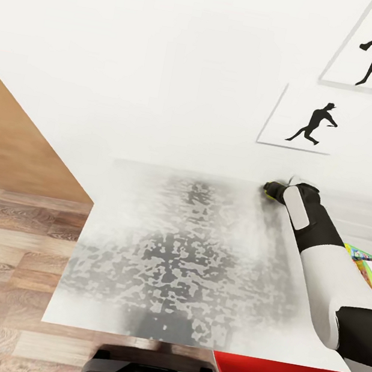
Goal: Put all the toys in the child's room - the three board games (two on the bed and one on the table), the two jigsaw puzzles on the table, and the tennis ball on the table - inside the toy box on the table in the child's room.
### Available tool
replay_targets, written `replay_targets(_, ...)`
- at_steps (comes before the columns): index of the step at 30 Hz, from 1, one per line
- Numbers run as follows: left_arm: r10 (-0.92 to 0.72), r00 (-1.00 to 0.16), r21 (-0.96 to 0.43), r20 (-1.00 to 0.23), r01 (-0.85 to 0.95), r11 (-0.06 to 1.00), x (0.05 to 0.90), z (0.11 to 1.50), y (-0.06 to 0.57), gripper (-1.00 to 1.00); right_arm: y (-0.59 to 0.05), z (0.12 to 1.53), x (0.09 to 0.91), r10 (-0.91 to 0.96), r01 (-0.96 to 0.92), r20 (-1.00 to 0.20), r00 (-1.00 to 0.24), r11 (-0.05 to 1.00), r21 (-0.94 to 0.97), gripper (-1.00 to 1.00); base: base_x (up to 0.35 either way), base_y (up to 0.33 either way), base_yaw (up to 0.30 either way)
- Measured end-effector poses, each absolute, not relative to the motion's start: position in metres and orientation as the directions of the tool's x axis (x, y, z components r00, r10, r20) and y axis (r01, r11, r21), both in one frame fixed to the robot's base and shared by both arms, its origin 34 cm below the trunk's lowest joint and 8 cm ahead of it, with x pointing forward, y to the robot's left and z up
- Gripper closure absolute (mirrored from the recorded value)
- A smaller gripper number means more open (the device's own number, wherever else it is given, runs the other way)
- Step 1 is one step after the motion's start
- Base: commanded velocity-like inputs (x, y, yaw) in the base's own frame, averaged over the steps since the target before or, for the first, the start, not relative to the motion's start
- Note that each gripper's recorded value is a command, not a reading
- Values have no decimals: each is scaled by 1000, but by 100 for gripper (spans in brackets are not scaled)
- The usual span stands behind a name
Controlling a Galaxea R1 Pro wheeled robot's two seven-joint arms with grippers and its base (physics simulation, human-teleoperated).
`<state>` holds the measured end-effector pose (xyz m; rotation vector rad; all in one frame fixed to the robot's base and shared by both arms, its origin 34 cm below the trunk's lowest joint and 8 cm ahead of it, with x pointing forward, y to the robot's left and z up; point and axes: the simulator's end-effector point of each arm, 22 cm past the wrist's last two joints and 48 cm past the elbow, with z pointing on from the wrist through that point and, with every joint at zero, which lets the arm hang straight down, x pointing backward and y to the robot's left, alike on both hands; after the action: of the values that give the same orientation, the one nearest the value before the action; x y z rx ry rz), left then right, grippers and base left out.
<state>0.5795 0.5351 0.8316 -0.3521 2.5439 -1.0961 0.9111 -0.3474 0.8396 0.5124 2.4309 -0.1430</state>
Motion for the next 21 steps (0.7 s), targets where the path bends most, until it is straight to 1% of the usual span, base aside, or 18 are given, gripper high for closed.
replay_targets(21, -357, -909, -737, -216, -89, 670, 579, 832, 535, -100, -345, 850, 920, 329, 397, -630, -704, 917, 37, -100, 0, 0, 0)
